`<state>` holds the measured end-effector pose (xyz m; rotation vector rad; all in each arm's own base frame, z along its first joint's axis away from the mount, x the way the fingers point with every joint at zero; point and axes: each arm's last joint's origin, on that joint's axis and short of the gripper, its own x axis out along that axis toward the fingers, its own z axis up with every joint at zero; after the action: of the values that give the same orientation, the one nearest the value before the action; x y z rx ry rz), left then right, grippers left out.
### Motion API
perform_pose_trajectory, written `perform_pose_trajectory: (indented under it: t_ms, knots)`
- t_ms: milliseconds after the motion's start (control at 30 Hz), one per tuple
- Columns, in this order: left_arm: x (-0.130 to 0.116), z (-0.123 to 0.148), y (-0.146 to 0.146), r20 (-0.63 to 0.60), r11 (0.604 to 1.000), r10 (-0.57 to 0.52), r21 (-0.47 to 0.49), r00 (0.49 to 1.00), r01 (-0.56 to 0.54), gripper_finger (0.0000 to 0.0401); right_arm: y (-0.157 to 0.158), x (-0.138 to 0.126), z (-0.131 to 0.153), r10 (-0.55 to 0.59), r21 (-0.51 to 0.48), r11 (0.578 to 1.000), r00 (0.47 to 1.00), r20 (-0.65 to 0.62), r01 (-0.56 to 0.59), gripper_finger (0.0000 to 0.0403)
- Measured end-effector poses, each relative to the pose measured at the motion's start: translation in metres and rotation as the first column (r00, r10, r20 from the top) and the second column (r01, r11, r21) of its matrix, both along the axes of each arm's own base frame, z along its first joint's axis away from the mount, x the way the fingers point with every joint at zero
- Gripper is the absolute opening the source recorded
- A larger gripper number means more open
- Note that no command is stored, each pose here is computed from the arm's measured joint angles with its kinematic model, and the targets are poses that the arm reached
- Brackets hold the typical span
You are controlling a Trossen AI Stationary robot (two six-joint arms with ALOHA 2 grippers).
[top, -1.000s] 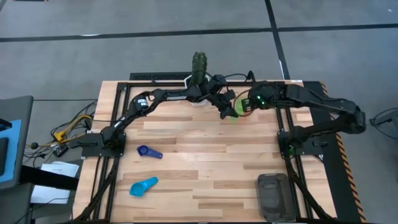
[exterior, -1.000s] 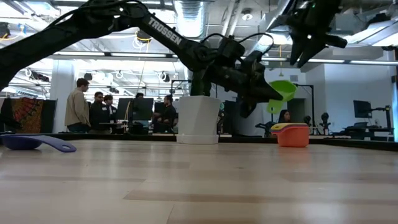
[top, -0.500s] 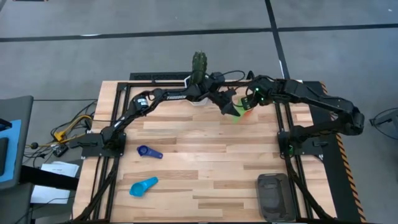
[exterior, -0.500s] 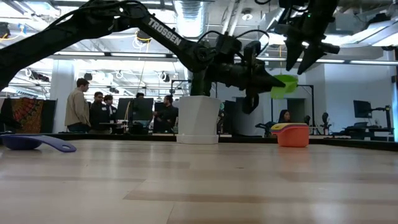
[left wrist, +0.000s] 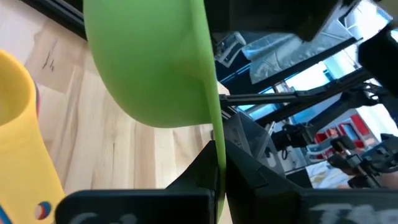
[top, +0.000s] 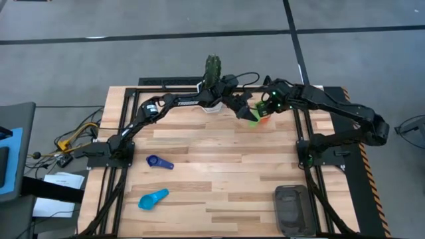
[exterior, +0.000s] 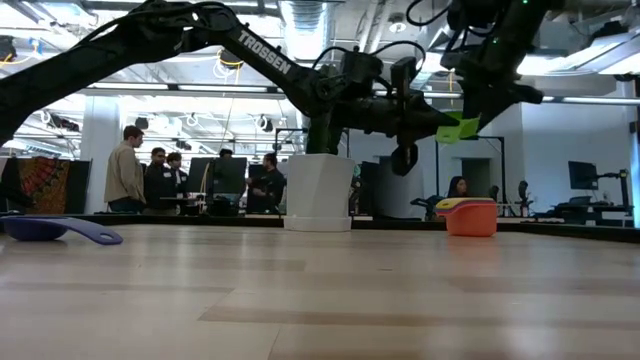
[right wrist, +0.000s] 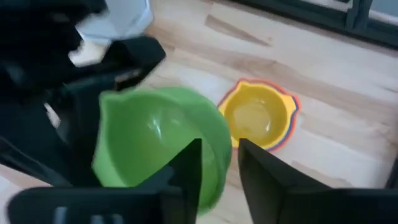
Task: Nest measuring cups in basket
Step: Stack the green measuring cup on top of the yellow measuring cup
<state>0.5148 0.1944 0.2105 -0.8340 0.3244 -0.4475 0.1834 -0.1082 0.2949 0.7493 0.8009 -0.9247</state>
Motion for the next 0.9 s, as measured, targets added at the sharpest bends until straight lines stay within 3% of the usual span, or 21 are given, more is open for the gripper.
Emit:
perform_pose_trajectory:
  t_ms: [333,467,633,767,900]
  knots:
    - [0.0,0.003,0.0,-0.001,1.0,0.013,-0.015,1.0,-0.013,0.0001,-0.006,-0.003,0.0,-0.013,-0.014,1.0,1.0,-0.007,0.013,0.0014]
    - [0.001,0.004,-0.002,0.009,1.0,0.005,-0.007,1.0,-0.005,0.0021,-0.006,-0.003,0.0,-0.011,-0.014,1.0,1.0,-0.008,0.011,0.0015]
    - [0.0,0.0,-0.003,-0.014,1.0,-0.026,-0.016,1.0,0.026,0.0085,-0.005,-0.006,-0.001,-0.017,0.008,1.0,0.999,-0.028,0.017,0.0007]
    - [-0.001,-0.004,-0.007,-0.03,0.997,-0.079,0.022,0.996,0.08,0.0126,-0.002,-0.014,-0.005,-0.026,0.058,0.998,0.994,-0.111,0.032,0.0008]
    - [-0.003,-0.001,-0.02,-0.073,0.991,-0.074,0.109,0.995,0.082,0.0136,-0.001,-0.021,-0.008,-0.027,0.087,0.995,0.983,-0.18,0.043,0.0006]
